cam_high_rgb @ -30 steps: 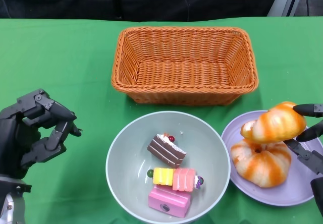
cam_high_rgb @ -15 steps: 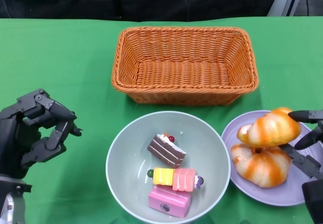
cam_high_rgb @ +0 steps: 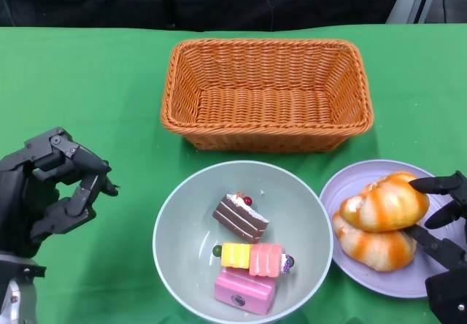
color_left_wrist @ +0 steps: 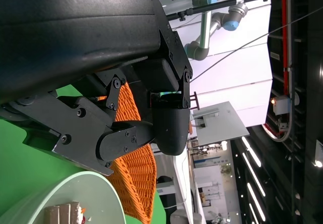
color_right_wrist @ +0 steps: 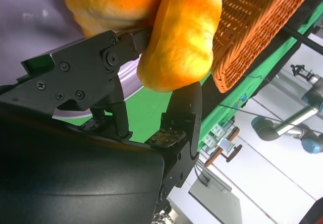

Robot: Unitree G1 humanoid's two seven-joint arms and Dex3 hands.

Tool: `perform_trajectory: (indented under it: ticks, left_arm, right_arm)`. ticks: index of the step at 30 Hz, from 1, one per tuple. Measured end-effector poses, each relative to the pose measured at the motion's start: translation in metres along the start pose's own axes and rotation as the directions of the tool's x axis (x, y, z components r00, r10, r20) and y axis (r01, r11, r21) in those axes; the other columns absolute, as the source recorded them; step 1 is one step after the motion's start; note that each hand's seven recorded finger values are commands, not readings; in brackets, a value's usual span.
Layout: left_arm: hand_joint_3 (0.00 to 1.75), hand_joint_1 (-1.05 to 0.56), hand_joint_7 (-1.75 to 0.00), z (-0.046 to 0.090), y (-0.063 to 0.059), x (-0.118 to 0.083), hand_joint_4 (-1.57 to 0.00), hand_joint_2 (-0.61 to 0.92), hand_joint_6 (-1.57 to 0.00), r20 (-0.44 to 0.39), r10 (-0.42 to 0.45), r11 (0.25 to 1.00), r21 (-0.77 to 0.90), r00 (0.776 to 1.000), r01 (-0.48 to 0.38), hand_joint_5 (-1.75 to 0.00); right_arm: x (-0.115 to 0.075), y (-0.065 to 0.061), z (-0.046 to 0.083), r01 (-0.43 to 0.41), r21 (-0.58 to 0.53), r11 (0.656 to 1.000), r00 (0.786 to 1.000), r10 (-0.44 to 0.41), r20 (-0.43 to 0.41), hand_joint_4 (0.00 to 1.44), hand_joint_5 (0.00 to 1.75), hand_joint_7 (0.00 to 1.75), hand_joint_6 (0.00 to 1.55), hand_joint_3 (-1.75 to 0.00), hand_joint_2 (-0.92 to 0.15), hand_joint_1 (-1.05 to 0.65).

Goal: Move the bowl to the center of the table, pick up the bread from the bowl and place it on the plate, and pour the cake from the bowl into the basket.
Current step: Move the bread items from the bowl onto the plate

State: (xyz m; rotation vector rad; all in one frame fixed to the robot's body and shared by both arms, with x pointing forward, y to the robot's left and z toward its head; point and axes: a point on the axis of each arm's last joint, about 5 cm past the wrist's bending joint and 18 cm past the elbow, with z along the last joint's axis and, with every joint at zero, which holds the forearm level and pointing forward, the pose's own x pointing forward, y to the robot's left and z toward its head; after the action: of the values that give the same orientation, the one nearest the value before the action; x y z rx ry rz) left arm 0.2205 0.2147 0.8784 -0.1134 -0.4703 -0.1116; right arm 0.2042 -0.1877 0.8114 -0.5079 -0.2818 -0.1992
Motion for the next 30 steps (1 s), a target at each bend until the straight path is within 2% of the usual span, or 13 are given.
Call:
perform_trajectory:
  ticks: [4,7,9,12,17,20,28,29,30]
  left_arm:
    - [0.77,-0.11,-1.07,0.0,0.0,0.0,-0.86,0.71,-0.91,0.001,0.001,1.0,-0.002,1.0,-0.001,-1.4]
    - [0.76,-0.12,-1.08,0.0,0.0,0.0,-0.86,0.71,-0.91,0.001,0.001,1.0,-0.001,1.0,-0.001,-1.41]
    - [0.76,-0.12,-1.08,0.0,0.0,0.0,-0.86,0.71,-0.91,0.001,0.0,1.0,0.0,1.0,0.0,-1.41]
    - [0.76,-0.11,-1.08,0.0,0.0,0.0,-0.86,0.72,-0.91,0.001,0.0,1.0,0.0,1.0,0.0,-1.41]
    - [0.75,-0.11,-1.08,0.0,0.0,0.0,-0.85,0.72,-0.9,0.001,0.001,1.0,0.0,1.0,-0.001,-1.4]
    - [0.75,-0.11,-1.09,0.0,0.0,0.0,-0.85,0.72,-0.9,0.001,0.001,1.0,0.0,1.0,-0.001,-1.39]
    - [0.73,-0.12,-1.1,-0.001,0.0,-0.001,-0.86,0.72,-0.89,-0.006,0.001,1.0,0.001,1.0,-0.001,-1.38]
    - [0.73,-0.11,-1.1,-0.001,0.0,-0.001,-0.86,0.72,-0.9,-0.006,0.001,1.0,0.001,1.0,-0.001,-1.39]
    - [0.74,-0.11,-1.09,-0.001,0.0,-0.001,-0.86,0.72,-0.9,-0.006,0.001,1.0,0.0,1.0,-0.001,-1.38]
  right_arm:
    - [0.0,-0.002,-0.002,-0.039,-0.036,0.999,0.999,0.039,-0.001,0.66,1.39,0.87,0.74,-0.07,-0.92,-0.15]
    - [0.001,-0.007,-0.004,-0.088,-0.078,0.993,0.996,0.087,-0.008,0.64,1.32,0.72,0.78,-0.06,-0.92,-0.16]
    - [0.003,-0.01,-0.006,-0.112,-0.108,0.988,0.994,0.111,-0.016,0.66,1.2,0.5,0.88,-0.02,-0.92,-0.14]
    - [0.003,-0.013,-0.006,-0.145,-0.134,0.98,0.989,0.144,-0.019,0.75,0.81,0.25,1.0,0.0,-0.9,-0.13]
    - [0.003,-0.013,-0.005,-0.158,-0.132,0.979,0.987,0.156,-0.028,0.8,0.47,0.11,1.06,0.0,-0.88,-0.18]
    - [0.002,-0.012,-0.005,-0.154,-0.133,0.979,0.988,0.152,-0.024,0.78,0.4,0.08,1.05,0.0,-0.87,-0.22]
    - [-0.001,-0.01,-0.005,-0.125,-0.139,0.982,0.992,0.125,-0.007,0.74,0.33,0.11,1.01,-0.02,-0.89,-0.27]
    - [-0.001,-0.01,-0.004,-0.124,-0.137,0.983,0.992,0.124,-0.003,0.75,0.34,0.17,0.99,-0.01,-0.89,-0.26]
    - [-0.001,-0.01,-0.004,-0.121,-0.135,0.983,0.993,0.122,0.001,0.76,0.35,0.5,0.82,-0.02,-0.89,-0.26]
